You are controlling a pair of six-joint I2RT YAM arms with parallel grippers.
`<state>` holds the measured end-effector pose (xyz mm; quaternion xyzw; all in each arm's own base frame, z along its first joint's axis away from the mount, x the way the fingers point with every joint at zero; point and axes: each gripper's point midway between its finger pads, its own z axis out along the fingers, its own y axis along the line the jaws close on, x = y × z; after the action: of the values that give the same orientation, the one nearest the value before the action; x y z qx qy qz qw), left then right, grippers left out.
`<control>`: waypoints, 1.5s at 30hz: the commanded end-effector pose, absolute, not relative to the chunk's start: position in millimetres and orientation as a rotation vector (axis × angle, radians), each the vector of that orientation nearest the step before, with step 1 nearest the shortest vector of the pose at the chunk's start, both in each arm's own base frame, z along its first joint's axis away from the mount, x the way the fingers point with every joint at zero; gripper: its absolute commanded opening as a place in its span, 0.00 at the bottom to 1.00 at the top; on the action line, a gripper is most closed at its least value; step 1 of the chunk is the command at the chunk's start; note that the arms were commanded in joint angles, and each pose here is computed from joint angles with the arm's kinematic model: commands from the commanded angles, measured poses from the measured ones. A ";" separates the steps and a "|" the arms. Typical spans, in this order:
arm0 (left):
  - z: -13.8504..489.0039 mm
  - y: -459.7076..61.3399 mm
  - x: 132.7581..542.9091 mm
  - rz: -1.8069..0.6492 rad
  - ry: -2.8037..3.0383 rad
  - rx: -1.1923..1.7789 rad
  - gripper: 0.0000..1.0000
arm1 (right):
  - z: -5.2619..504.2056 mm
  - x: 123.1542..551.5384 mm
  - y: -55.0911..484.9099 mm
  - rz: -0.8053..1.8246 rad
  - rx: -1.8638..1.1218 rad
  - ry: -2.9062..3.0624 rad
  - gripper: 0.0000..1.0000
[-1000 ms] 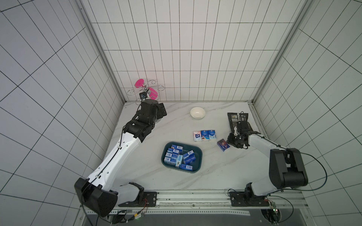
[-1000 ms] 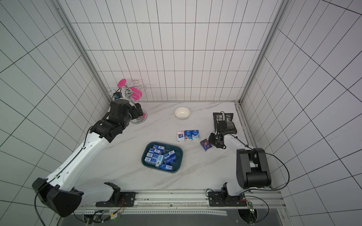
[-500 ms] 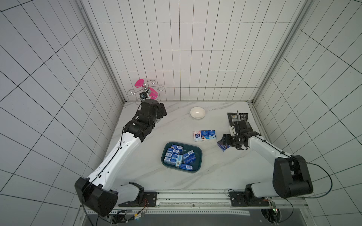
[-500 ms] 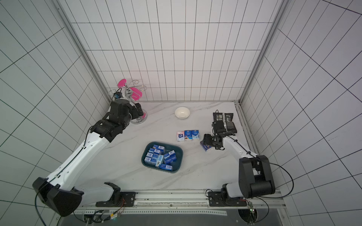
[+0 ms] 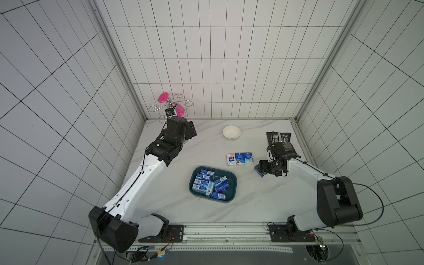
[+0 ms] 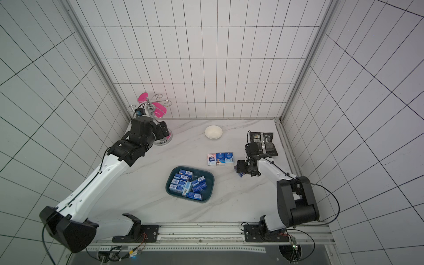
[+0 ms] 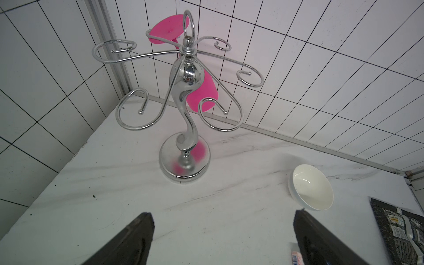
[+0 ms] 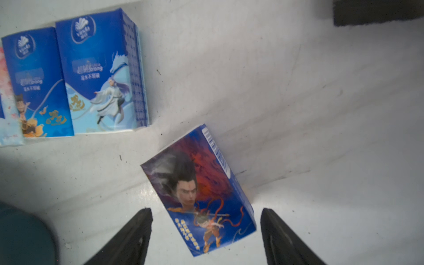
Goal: Take the pocket tissues out of the storage box
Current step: Move the pocket tissues to the center of the board.
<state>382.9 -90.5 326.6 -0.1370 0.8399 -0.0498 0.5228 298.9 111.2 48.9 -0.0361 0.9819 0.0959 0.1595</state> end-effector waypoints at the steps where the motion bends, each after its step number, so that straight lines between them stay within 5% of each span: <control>1: 335.0 -93.1 384.5 -0.124 1.998 -0.313 0.98 | 54.4 304.9 116.6 0.278 -0.132 2.817 0.78; 20: 328.8 -94.4 386.1 -0.128 2.006 -0.316 0.98 | 42.6 296.0 133.4 0.283 -0.143 2.864 0.76; 32: 328.1 -94.5 385.1 -0.136 2.004 -0.321 0.98 | 43.3 300.5 128.6 0.176 -0.126 2.837 0.54; 45: 333.7 -93.4 381.5 -0.143 1.990 -0.314 0.98 | 60.4 341.6 113.0 0.129 -0.065 2.797 0.53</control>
<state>384.1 -91.9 324.5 -0.1354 0.8414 -0.0505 0.5207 321.3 115.7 50.3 -0.0232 0.9859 0.0520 0.1577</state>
